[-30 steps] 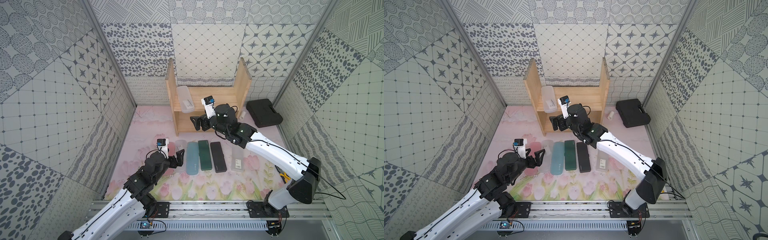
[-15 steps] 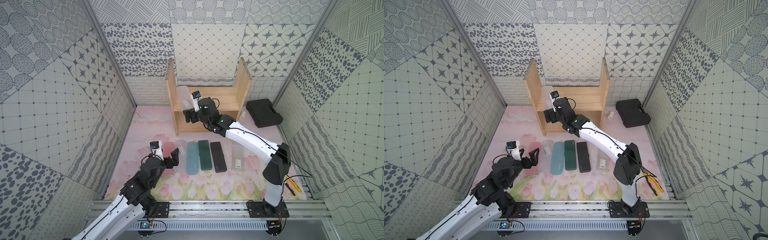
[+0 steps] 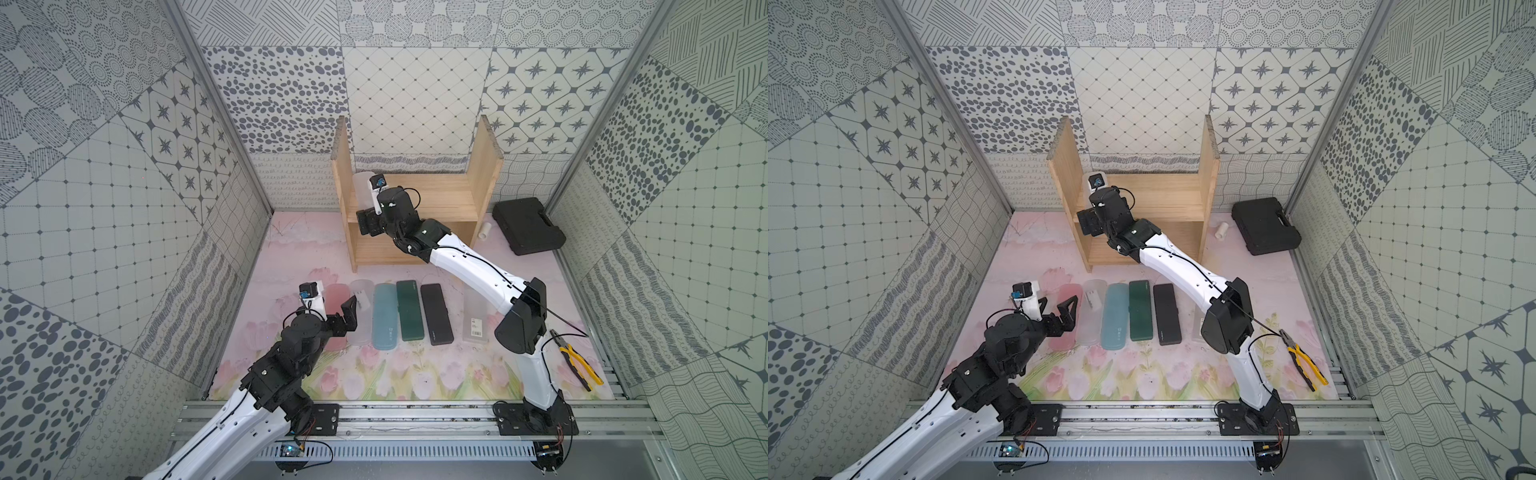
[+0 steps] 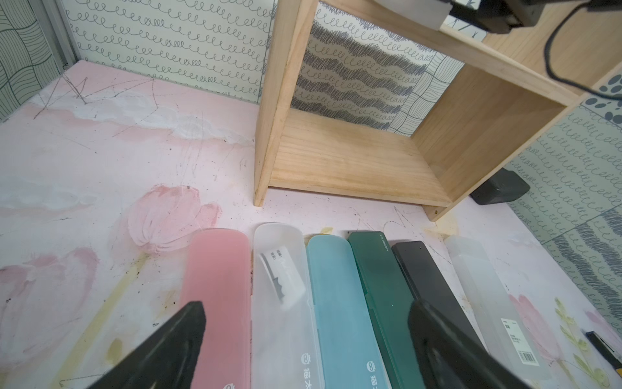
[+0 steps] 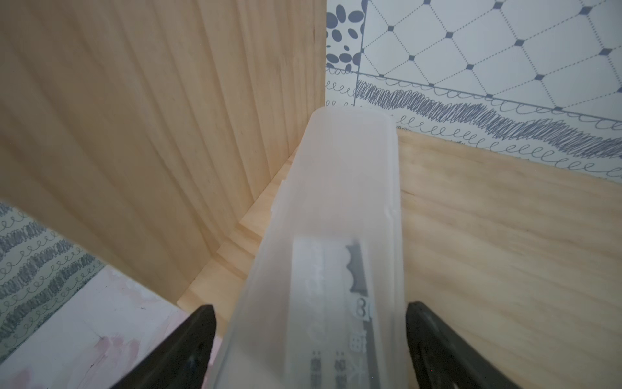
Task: Remove the pencil cases from the shelf
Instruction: Pick up the pencil case from the shelf.
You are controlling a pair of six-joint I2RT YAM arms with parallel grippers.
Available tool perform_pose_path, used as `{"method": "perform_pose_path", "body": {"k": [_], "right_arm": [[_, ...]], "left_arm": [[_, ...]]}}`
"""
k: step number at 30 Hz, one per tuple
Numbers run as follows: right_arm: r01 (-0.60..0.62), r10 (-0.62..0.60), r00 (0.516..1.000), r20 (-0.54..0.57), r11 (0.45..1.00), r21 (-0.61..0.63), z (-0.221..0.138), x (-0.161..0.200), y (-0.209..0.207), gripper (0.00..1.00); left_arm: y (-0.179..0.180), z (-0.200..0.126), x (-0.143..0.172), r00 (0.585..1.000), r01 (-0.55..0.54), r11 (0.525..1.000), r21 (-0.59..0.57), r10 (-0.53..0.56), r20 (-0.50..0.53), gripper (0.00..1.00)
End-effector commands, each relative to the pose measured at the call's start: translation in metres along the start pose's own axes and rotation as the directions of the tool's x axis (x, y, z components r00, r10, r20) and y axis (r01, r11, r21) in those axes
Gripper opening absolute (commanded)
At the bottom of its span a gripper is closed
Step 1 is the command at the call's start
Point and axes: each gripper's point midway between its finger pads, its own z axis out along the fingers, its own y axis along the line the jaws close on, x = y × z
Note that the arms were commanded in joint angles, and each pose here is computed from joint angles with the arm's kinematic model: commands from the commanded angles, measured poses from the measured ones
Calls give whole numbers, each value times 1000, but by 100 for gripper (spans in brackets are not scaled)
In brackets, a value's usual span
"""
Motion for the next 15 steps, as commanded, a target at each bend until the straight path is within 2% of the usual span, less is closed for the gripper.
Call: {"method": "perform_pose_path", "body": {"k": [1, 15], "right_arm": [[34, -34, 999, -4, 997, 67, 1, -2, -2, 92], [51, -49, 999, -18, 989, 140, 13, -1, -7, 92]], "left_arm": [[1, 0, -8, 999, 7, 1000, -7, -7, 35, 99], [1, -1, -8, 999, 9, 1000, -5, -9, 34, 99]]}}
